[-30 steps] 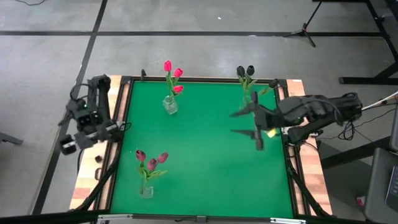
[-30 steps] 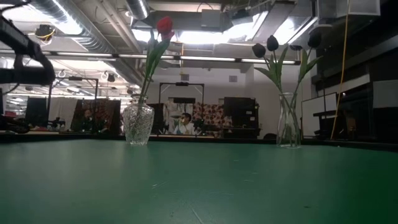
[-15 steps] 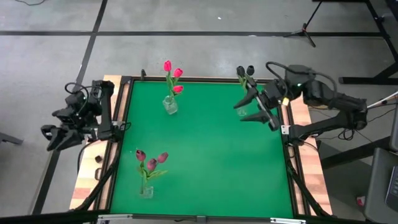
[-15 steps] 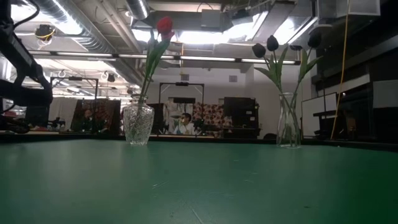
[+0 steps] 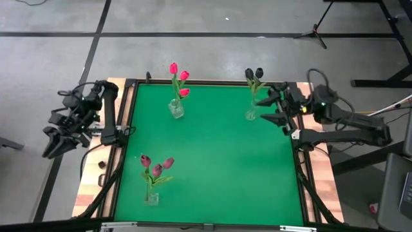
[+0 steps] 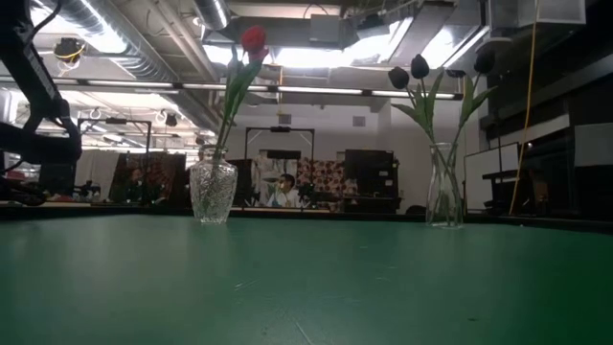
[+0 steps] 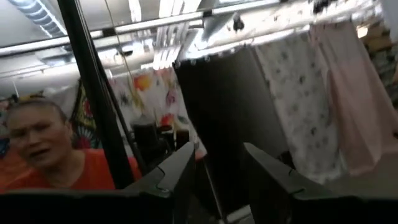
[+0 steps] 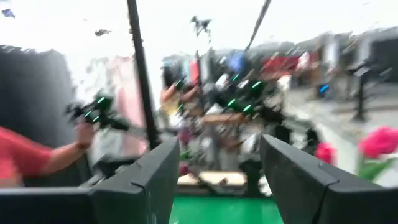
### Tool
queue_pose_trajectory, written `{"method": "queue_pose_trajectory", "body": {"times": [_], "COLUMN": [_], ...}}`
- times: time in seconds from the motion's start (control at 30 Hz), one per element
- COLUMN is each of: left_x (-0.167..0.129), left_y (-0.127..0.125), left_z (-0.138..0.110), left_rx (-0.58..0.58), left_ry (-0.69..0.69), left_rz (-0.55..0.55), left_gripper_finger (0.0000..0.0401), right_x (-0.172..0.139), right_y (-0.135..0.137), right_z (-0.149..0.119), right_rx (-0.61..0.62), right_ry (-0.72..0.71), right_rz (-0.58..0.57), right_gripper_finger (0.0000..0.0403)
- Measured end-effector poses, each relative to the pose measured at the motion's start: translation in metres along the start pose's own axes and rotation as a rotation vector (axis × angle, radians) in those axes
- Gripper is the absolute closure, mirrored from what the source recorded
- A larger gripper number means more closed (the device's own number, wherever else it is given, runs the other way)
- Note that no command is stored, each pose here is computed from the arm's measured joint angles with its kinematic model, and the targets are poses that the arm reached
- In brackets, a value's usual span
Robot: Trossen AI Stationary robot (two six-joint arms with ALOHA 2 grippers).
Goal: Sort flowers into vase by color
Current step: Return to Home Position
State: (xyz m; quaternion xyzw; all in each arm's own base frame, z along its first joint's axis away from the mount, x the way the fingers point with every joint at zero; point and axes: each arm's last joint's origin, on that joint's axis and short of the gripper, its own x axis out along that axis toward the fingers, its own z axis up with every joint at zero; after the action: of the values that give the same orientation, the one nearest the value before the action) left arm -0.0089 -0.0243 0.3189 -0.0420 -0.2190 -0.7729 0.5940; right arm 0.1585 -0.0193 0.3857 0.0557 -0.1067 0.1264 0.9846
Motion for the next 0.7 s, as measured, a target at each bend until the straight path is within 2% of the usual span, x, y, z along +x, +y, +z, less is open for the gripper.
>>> {"method": "queue_pose_trajectory", "body": {"times": [0.17, 0.3, 0.5, 0.7], "left_x": [0.000, -0.001, 0.000, 0.003], "left_y": [-0.001, -0.002, -0.002, 0.000], "left_z": [-0.005, -0.010, -0.023, -0.031], "left_rx": [0.053, 0.053, 0.081, 0.068], "left_ry": [0.050, 0.100, 0.158, 0.127], "left_rz": [-0.007, -0.016, -0.036, 0.000], "left_gripper_finger": [0.0275, 0.0275, 0.0275, 0.0275], "right_x": [-0.032, -0.051, -0.069, -0.081], "right_y": [0.011, 0.012, 0.014, 0.014], "right_z": [-0.026, -0.048, -0.080, -0.102], "right_rx": [0.022, 0.027, 0.028, 0.053], "right_ry": [-0.116, -0.141, -0.196, -0.245], "right_rz": [0.012, -0.067, -0.093, -0.113], "right_gripper_finger": [0.0182, 0.0182, 0.0182, 0.0182]}}
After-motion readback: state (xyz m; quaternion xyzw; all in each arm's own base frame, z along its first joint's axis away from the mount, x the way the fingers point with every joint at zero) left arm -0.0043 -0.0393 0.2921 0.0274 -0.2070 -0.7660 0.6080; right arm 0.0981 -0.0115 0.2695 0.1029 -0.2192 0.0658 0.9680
